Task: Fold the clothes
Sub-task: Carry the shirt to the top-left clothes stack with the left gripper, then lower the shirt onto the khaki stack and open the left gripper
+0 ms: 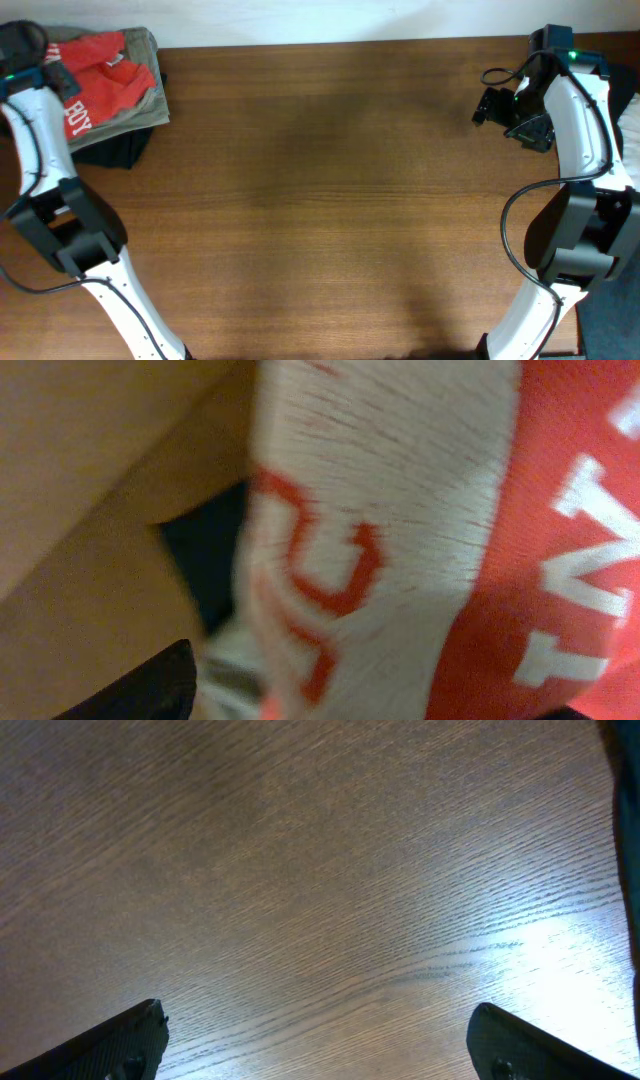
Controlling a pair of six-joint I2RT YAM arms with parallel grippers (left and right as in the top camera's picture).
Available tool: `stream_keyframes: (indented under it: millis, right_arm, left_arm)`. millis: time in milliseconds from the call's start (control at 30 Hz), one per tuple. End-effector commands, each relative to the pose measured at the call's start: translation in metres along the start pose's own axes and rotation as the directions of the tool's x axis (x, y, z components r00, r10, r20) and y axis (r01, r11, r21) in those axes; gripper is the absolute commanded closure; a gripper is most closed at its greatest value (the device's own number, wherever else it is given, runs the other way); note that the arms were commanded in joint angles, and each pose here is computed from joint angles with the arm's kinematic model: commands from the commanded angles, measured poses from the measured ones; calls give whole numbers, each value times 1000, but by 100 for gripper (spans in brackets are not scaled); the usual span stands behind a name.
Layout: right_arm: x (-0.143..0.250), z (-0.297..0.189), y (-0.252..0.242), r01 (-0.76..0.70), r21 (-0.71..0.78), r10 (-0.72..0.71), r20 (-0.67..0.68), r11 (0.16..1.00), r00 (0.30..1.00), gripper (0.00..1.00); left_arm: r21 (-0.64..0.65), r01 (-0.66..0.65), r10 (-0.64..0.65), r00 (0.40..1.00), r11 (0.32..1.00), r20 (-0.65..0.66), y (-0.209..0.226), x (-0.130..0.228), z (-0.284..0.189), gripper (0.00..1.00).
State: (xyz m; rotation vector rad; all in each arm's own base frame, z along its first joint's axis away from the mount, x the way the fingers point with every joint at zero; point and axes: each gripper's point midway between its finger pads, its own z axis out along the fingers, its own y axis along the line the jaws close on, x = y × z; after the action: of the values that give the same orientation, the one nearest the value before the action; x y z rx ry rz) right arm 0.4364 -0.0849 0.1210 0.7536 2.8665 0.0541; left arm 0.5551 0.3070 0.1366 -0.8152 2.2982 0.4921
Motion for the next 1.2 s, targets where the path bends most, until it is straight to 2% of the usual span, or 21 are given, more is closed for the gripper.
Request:
stream_keyframes:
  millis: [0, 100, 167, 200, 233, 267, 333, 367, 400, 533, 700, 800, 867, 967, 1033, 1167]
  right_arm:
    - [-4, -3, 0, -7, 1, 7, 15, 1000, 1000, 1]
    - [-4, -3, 0, -7, 1, 7, 15, 1000, 1000, 1]
    - [-4, -3, 0, -7, 1, 7, 15, 1000, 1000, 1]
    - [-4, -3, 0, -7, 1, 7, 15, 1000, 1000, 1]
    - [-4, -3, 0, -7, 1, 7, 15, 1000, 1000, 1]
    - [-4, -3, 0, -7, 1, 7, 15, 1000, 1000, 1]
    - [-4, -3, 0, -7, 1, 7, 15, 1000, 1000, 1]
    - [-4, -3, 0, -7, 1, 7, 15, 1000, 1000, 1]
    - [-4, -3, 0, -7, 1, 7, 15, 1000, 1000, 1]
    - [-4, -3, 0, -7, 1, 7, 15, 1000, 1000, 1]
    - [-4, -3, 0, -7, 1, 7, 15, 1000, 1000, 1]
    - [-4, -3, 0, -7, 1, 7, 15, 1000, 1000, 1]
    - [-4, -3, 0, -7, 1, 7, 15, 1000, 1000, 1]
    - [-4, -3, 0, -7, 1, 7, 15, 1000, 1000, 1]
    - [-4, -3, 0, -7, 1, 7, 15, 1000, 1000, 1]
    - [-4, -3, 0, -7, 1, 7, 15, 1000, 1000, 1]
  left_arm:
    - [-94, 53, -51, 998, 994, 20, 50, -14, -6, 1]
    - [-87, 80, -73, 994, 993, 82, 59, -37, -31, 1]
    - [-63, 98, -87, 984, 993, 156, 57, -62, -63, 1]
    - [-34, 105, -97, 979, 994, 179, 52, -70, -77, 4]
    - [49, 102, -109, 975, 994, 194, 36, -78, -92, 30]
    - [144, 79, -105, 976, 986, 189, 16, -79, -97, 61]
    - [228, 64, -104, 980, 972, 168, -5, -74, -94, 95]
    - [251, 89, -127, 982, 964, 140, -14, -67, -81, 99]
    - [258, 123, -153, 983, 958, 100, -21, -55, -61, 99]
    - [259, 117, -129, 991, 959, 28, -39, -16, 10, 99]
    - [176, 145, -175, 970, 974, 168, -21, -28, 62, 99]
    - [158, 178, -216, 939, 971, 268, -2, -50, 67, 99]
    - [164, 186, -229, 926, 969, 302, 5, -70, 51, 99]
    - [148, 111, -157, 926, 983, 344, 8, -95, 22, 99]
    - [138, 107, -147, 933, 985, 329, 13, -94, 20, 99]
    - [142, 96, -129, 960, 985, 250, 9, -64, 50, 99]
